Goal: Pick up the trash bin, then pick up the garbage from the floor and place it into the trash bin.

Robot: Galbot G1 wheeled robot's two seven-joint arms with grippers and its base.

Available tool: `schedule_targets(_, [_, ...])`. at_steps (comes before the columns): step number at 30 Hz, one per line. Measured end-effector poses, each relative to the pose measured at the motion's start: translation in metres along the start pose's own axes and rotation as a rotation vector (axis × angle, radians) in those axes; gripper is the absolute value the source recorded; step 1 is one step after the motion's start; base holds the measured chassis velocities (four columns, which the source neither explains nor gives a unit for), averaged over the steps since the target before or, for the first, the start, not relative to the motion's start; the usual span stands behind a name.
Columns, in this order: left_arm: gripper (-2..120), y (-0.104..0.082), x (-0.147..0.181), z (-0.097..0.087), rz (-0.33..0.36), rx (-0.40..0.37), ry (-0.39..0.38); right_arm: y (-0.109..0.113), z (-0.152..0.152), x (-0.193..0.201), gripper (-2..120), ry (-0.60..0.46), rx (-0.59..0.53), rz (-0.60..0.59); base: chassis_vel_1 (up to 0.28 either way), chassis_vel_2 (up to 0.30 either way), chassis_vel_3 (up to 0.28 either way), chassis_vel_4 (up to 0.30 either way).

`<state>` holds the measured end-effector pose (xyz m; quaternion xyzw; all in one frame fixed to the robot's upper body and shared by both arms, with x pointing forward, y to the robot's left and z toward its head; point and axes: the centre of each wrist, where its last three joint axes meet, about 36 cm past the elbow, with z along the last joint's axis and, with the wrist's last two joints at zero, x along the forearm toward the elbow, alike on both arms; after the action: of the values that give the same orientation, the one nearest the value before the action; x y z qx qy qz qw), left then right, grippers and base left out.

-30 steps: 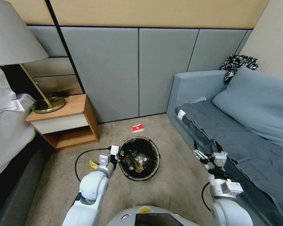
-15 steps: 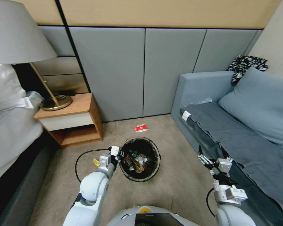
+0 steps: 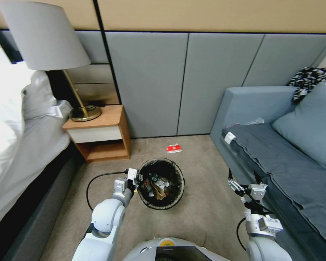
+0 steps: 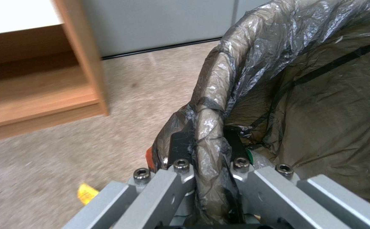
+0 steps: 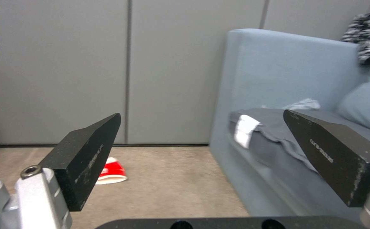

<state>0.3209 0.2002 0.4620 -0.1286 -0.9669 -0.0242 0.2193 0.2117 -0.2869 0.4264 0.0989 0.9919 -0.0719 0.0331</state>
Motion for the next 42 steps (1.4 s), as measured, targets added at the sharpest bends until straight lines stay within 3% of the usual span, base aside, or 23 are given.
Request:
schedule_targets(27, [1, 0.001, -0.001, 0.004, -0.004, -0.002, 0.008, 0.008, 0.007, 0.0, 100, 0.031, -0.021, -0.005, 0.009, 0.012, 0.009, 0.012])
schedule_targets(33, [1, 0.01, 0.007, 0.005, -0.051, -0.056, -0.003, 0.009, 0.008, 0.004, 100, 0.036, -0.022, 0.0, 0.0, 0.0, 0.0, 0.0])
schedule_targets(42, [1, 0.021, 0.021, 0.007, -0.067, -0.077, -0.001, 0.022, 0.012, 0.011, 100, 0.043, -0.042, 0.001, 0.0, 0.0, 0.0, 0.0])
